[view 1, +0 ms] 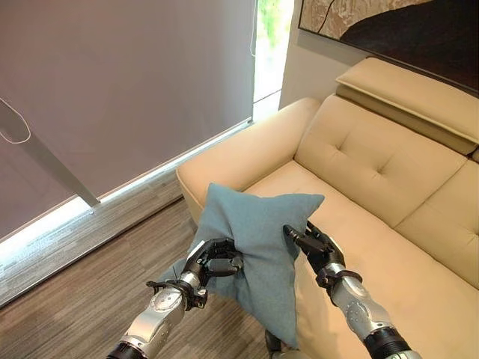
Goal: Pick up all the scattered cushions and arrange them neatly on the sofa.
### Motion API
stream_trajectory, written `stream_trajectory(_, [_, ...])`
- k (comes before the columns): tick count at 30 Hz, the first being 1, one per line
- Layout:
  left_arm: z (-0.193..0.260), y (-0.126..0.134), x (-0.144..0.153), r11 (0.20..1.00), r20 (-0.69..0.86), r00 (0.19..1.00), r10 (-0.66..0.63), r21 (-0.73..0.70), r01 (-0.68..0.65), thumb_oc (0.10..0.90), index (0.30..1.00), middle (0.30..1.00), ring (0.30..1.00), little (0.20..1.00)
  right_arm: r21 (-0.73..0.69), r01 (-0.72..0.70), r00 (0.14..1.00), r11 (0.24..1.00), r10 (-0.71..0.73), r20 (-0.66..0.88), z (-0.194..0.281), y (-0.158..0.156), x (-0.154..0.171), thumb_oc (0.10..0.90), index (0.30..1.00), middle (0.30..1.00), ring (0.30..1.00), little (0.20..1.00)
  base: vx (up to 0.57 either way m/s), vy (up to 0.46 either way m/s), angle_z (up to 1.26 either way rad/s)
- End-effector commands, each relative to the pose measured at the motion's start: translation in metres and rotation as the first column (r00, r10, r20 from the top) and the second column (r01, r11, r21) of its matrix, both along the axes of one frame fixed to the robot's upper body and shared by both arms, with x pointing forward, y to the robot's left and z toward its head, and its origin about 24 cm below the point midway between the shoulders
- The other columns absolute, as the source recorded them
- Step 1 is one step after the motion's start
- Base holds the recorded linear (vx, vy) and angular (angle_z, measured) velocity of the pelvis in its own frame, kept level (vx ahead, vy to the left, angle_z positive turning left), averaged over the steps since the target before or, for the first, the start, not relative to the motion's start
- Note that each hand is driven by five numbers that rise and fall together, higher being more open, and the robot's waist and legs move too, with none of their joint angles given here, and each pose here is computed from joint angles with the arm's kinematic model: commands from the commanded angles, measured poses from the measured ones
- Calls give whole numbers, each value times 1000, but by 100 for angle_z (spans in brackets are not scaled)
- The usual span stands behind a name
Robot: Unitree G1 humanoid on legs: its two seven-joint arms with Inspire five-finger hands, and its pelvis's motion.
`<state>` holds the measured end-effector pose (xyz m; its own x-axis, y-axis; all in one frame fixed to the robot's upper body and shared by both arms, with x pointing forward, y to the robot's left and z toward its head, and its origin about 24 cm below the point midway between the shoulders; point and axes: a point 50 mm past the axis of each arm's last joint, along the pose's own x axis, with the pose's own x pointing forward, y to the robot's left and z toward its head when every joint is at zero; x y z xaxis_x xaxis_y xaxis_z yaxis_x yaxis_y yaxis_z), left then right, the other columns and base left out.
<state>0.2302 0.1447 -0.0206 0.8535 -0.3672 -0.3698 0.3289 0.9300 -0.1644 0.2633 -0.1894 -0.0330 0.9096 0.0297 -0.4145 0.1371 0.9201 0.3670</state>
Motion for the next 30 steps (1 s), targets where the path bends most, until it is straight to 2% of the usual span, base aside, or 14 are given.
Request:
stream_trajectory(1, [93, -59, 23, 911, 452, 864, -220, -223, 348, 400, 300, 300, 300, 300, 155, -235, 962, 960, 206, 178, 30, 68, 27, 400, 300, 300, 300, 300, -13, -20, 11])
stream_trajectory(8, [90, -56, 21, 914, 451, 868, -208, -226, 336, 400, 300, 300, 300, 300, 173, -238, 959, 956, 203, 200, 30, 71, 22, 400, 300, 300, 300, 300, -1, -2, 1])
stream_trajectory(13, [86, -47, 21, 934, 441, 881, -172, -210, 288, 400, 300, 300, 300, 300, 161, -211, 946, 964, 160, 280, 47, 60, 21, 400, 300, 300, 300, 300, 0, 0, 0])
stream_trajectory(16, [83, -38, 21, 940, 416, 897, -152, -220, 261, 400, 300, 300, 300, 300, 137, -186, 908, 973, 117, 401, 76, 48, 26, 400, 300, 300, 300, 300, 0, 0, 0])
stream_trajectory(17, [83, -38, 21, 940, 416, 897, -152, -220, 261, 493, 439, 439, 439, 439, 137, -186, 909, 973, 117, 401, 76, 48, 26, 400, 300, 300, 300, 300, 0, 0, 0])
stream_trajectory(18, [85, -31, 22, 947, 426, 897, -119, -223, 231, 800, 900, 900, 900, 900, 107, -162, 883, 981, 95, 459, 90, 40, 28, 400, 300, 300, 300, 300, 0, 0, 0])
stream_trajectory(20, [86, -26, 22, 953, 431, 897, -95, -222, 207, 800, 900, 900, 900, 900, 89, -155, 865, 984, 92, 494, 99, 37, 28, 400, 300, 300, 300, 300, 0, 0, 0])
stream_trajectory(22, [82, -15, 21, 959, 412, 911, -12, -252, 126, 800, 900, 900, 900, 900, 46, -115, 826, 992, 69, 560, 116, 25, 28, 400, 300, 300, 300, 300, 0, 0, 0])
stream_trajectory(23, [82, -15, 21, 959, 412, 911, -12, -252, 126, 800, 900, 900, 900, 900, 46, -115, 826, 992, 70, 559, 116, 25, 28, 400, 300, 300, 300, 300, 0, 0, 0])
stream_trajectory(25, [78, -3, 22, 955, 378, 921, 90, -296, 29, 800, 900, 900, 900, 900, 17, -94, 798, 995, 65, 599, 127, 19, 25, 400, 300, 300, 300, 300, 0, 0, 0])
stream_trajectory(26, [78, -3, 22, 955, 378, 921, 90, -296, 29, 800, 900, 900, 900, 900, 17, -94, 798, 995, 66, 599, 127, 19, 25, 400, 300, 300, 300, 300, 0, 0, 0])
stream_trajectory(30, [76, 38, 16, 933, 368, 873, 318, -286, -219, 800, 900, 900, 900, 900, -52, -51, 781, 997, 73, 621, 135, 2, 15, 400, 300, 300, 300, 300, 0, 0, 0])
